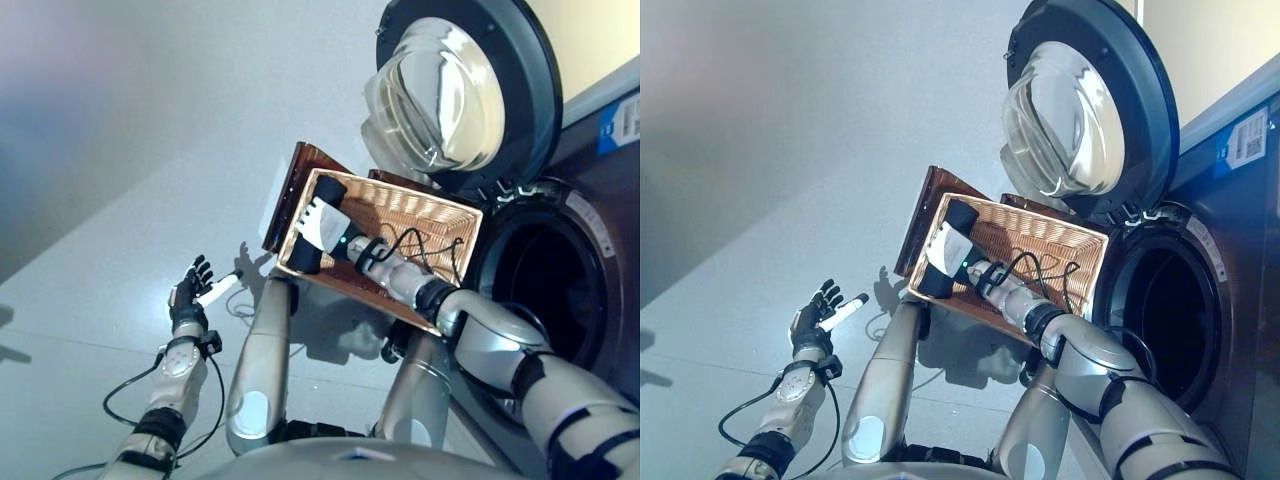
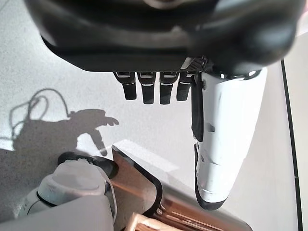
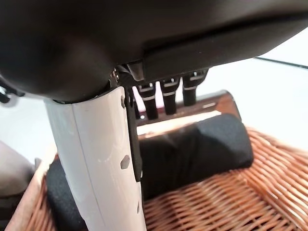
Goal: Pick up the clothes and place them into the washing machine
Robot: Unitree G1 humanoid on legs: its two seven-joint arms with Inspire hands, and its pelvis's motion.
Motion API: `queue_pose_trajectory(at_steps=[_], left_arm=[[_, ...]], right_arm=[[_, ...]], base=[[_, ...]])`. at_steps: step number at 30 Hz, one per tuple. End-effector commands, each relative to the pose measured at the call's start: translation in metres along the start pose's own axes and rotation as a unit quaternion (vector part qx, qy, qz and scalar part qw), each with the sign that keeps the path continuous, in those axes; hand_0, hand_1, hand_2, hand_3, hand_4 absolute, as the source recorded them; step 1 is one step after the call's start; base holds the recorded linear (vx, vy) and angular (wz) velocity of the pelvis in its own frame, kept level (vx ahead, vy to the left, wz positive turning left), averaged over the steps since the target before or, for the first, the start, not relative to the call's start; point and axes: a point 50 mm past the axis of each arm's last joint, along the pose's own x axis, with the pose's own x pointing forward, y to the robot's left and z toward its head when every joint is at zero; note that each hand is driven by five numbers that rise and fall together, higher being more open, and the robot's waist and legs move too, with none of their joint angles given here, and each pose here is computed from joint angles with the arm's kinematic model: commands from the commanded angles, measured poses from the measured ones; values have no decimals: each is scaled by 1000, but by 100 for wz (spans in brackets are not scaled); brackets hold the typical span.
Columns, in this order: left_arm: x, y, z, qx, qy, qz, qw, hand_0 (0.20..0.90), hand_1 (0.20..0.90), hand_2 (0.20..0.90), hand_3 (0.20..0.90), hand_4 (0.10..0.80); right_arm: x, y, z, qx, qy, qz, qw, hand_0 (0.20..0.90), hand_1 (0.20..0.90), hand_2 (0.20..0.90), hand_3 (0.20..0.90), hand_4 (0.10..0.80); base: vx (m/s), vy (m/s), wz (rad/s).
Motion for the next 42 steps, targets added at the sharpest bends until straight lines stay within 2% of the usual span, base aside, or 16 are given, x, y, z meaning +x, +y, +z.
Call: queue_pose_trajectory(at_steps=[1, 37, 38, 39, 42], left_arm=[[2, 25, 26, 28, -68, 7, 997, 900, 900, 900, 900, 800], [-6, 32, 40, 14, -101, -6, 995, 900, 900, 900, 900, 800], [-7, 32, 41, 14, -104, -10, 994, 900, 900, 900, 900, 800], [-7, 32, 41, 14, -103, -9, 994, 900, 900, 900, 900, 800], [-7, 36, 36, 17, -92, -1, 996, 900, 900, 900, 900, 800]], right_arm=[[18, -38, -33, -44, 36, -76, 995, 900, 900, 900, 900, 800], [13, -41, -60, -68, 54, -69, 994, 900, 900, 900, 900, 800], [13, -41, -61, -68, 54, -67, 994, 406, 406, 406, 406, 447], [13, -41, -61, -68, 54, -67, 994, 200, 200, 200, 200, 300], [13, -40, -62, -68, 56, -64, 994, 200, 200, 200, 200, 300]], base=[[6, 3, 6], [3, 5, 3], [-15, 6, -5], [-15, 1, -5], [0, 0, 0]])
